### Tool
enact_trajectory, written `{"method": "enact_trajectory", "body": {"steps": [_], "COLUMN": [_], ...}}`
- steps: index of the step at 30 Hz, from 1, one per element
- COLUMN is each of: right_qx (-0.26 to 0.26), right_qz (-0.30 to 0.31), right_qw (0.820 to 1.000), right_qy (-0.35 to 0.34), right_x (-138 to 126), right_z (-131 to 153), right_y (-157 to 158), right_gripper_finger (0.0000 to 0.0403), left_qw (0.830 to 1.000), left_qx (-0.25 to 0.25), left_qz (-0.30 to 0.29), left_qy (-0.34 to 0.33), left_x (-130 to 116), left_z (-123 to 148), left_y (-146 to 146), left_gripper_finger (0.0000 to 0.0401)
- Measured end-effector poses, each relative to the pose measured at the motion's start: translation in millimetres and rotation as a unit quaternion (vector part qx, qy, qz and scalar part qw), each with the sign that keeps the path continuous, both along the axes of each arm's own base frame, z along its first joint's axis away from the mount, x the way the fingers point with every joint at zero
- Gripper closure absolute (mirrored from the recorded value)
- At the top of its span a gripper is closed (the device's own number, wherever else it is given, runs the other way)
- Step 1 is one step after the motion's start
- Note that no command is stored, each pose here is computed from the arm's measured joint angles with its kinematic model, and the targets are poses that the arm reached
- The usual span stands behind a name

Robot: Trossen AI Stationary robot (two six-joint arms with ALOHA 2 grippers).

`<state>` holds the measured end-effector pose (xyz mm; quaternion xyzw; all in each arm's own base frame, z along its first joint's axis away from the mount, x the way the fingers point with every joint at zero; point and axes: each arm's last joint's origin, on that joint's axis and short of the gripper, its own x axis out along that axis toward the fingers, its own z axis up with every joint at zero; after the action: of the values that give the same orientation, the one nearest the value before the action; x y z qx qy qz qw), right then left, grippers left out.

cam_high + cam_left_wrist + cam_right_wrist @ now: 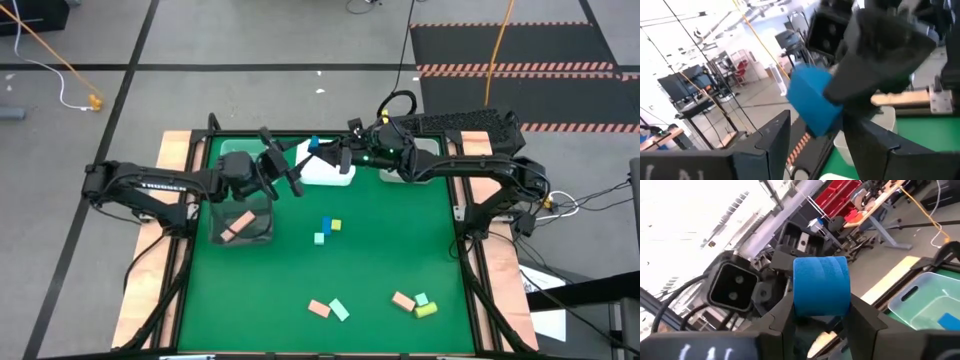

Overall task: Sort & place blocks by color
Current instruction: Put the blue block into the transparent bin

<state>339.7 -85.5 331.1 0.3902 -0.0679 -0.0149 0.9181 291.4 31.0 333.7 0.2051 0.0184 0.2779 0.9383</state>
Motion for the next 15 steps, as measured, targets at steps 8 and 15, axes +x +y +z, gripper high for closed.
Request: {"method": "enact_trajectory", "body": {"steps": [8,15], "right_qx": [0.001,0.005], "right_qz": [-0.007,0.002], "right_qw": [1.0,1.0], "right_qy": [0.002,0.011], "right_x": [0.3,0.6], "right_z": [-0.4,-2.4], "right_y": [2.0,2.3], "right_gripper_finger": [0.0291,0.0291], "left_qw": [1.0,1.0], "left_qx": [0.018,0.023], "left_qz": [-0.003,0.004], "left_qy": [-0.009,-0.004], "left_x": [12.9,14.6], "left_z": [-7.0,-9.4], "left_y": [1.0,1.2], "left_gripper_finger": [0.0223,0.0308]}}
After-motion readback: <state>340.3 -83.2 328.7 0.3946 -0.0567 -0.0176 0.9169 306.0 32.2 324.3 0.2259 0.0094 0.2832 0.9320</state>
